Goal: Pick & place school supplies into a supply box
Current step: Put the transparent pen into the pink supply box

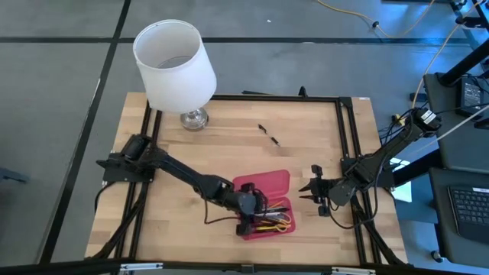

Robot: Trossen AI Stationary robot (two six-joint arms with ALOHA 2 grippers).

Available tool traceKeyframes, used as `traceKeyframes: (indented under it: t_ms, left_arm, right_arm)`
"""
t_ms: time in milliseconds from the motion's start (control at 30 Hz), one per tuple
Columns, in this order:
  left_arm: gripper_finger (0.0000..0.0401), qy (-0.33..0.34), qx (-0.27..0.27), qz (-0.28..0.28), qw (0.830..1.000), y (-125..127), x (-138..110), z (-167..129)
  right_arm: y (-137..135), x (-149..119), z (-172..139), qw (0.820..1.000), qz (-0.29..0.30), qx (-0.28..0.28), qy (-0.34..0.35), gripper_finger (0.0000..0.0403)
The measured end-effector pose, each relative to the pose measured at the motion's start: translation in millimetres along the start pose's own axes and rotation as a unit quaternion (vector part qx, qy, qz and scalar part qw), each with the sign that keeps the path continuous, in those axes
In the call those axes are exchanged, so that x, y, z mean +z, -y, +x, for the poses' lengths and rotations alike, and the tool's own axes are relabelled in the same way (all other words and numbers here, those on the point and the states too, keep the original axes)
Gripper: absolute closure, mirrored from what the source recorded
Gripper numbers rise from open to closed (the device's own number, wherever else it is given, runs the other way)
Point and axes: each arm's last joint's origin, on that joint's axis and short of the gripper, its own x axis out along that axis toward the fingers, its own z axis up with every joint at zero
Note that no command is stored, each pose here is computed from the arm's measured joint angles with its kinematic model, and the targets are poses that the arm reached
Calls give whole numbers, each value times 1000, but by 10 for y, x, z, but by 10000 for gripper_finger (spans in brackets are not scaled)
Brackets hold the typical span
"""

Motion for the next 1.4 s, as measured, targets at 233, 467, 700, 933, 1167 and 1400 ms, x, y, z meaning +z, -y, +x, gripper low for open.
traceKeyframes:
  t_ms: [233,467,700,933,1167,1400]
  left_arm:
    - [265,38,16,35,999,-137,328,-737]
    - [264,77,75,55,993,-196,441,-1362]
    - [264,94,26,126,987,-232,511,-1592]
    - [266,102,-41,136,985,-571,481,-1543]
    - [263,210,-36,92,973,-999,81,-1809]
    - [267,317,21,58,947,-1200,-595,-1948]
  right_arm:
    - [0,0,0,1000,0,0,0,299]
    - [0,1,-1,1000,0,1,0,299]
    - [0,0,-1,1000,-3,0,0,299]
    - [3,-5,-1,1000,-3,-1,-3,299]
    - [9,-17,-1,1000,-6,-4,-8,299]
    - [31,-15,4,1000,-3,-23,-4,299]
